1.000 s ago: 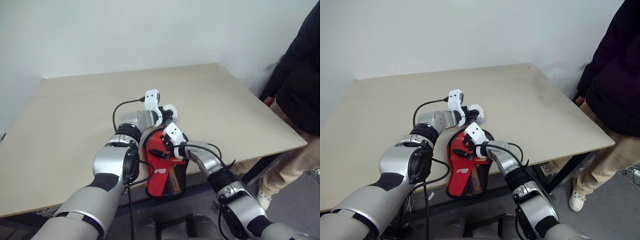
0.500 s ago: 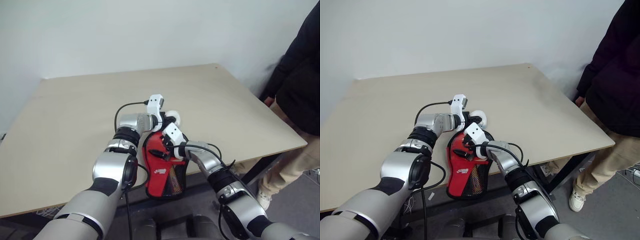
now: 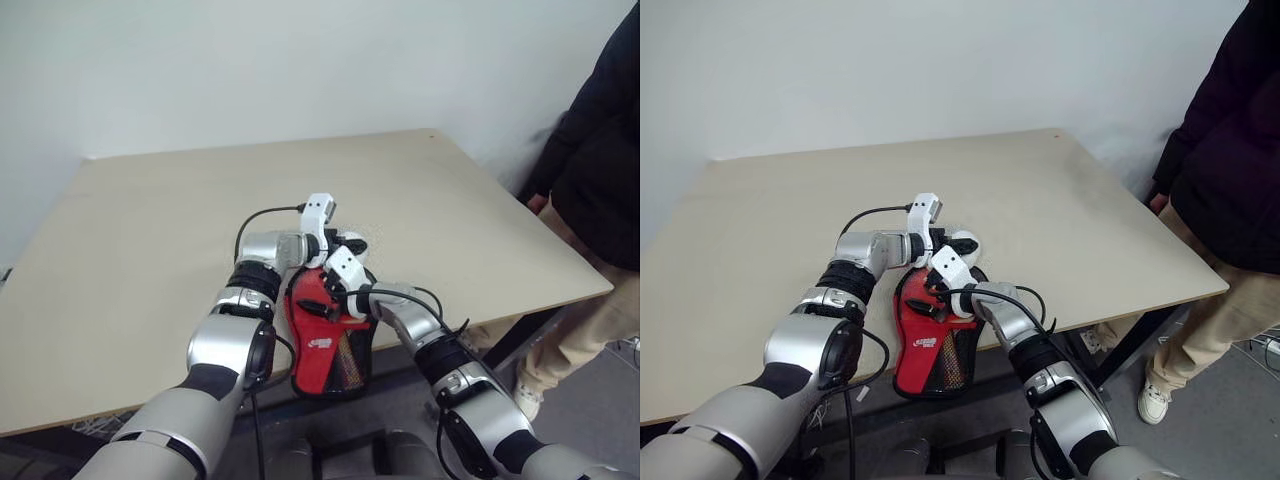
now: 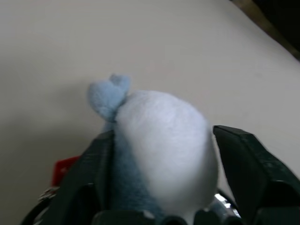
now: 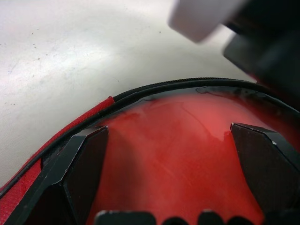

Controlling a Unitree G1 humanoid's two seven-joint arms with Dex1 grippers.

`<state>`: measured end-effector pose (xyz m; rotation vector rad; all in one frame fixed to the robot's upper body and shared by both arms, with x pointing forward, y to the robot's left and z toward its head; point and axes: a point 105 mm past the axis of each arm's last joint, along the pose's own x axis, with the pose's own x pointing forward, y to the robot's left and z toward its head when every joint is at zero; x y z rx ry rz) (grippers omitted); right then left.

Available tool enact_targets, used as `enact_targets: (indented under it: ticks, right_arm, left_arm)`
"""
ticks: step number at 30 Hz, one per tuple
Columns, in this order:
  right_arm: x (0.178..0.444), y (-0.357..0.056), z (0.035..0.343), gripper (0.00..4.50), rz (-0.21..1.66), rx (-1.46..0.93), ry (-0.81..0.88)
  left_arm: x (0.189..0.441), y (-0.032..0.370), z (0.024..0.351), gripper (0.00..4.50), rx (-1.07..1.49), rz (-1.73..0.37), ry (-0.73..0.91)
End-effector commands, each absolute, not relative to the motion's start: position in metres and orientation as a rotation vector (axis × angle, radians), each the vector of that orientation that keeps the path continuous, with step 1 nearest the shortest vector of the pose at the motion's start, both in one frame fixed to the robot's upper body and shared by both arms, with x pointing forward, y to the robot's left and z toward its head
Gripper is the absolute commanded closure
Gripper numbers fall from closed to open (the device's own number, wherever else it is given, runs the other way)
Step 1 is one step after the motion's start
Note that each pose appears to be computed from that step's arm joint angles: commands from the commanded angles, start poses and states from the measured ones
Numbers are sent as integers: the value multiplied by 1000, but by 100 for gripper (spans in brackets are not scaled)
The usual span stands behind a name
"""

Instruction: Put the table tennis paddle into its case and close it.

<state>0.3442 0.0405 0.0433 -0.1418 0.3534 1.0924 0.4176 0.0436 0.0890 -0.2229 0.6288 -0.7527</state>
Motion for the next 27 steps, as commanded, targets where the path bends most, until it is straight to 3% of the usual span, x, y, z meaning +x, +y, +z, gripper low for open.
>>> enact_targets:
  ticks: [1, 10, 17, 27]
  right_arm:
    - [324, 35, -1, 0, 1101, -139, 542]
    - [324, 36, -2, 0, 1103, -141, 544]
    - [323, 36, -3, 0, 1104, -144, 548]
    - [323, 35, -5, 0, 1105, -148, 555]
  left_arm:
    - [416, 40, 90, 4, -212, -771, 622]
    - [423, 49, 108, 4, -218, -764, 567]
    - [428, 64, 160, 4, -226, -796, 461]
    - [409, 93, 227, 4, -205, -834, 336]
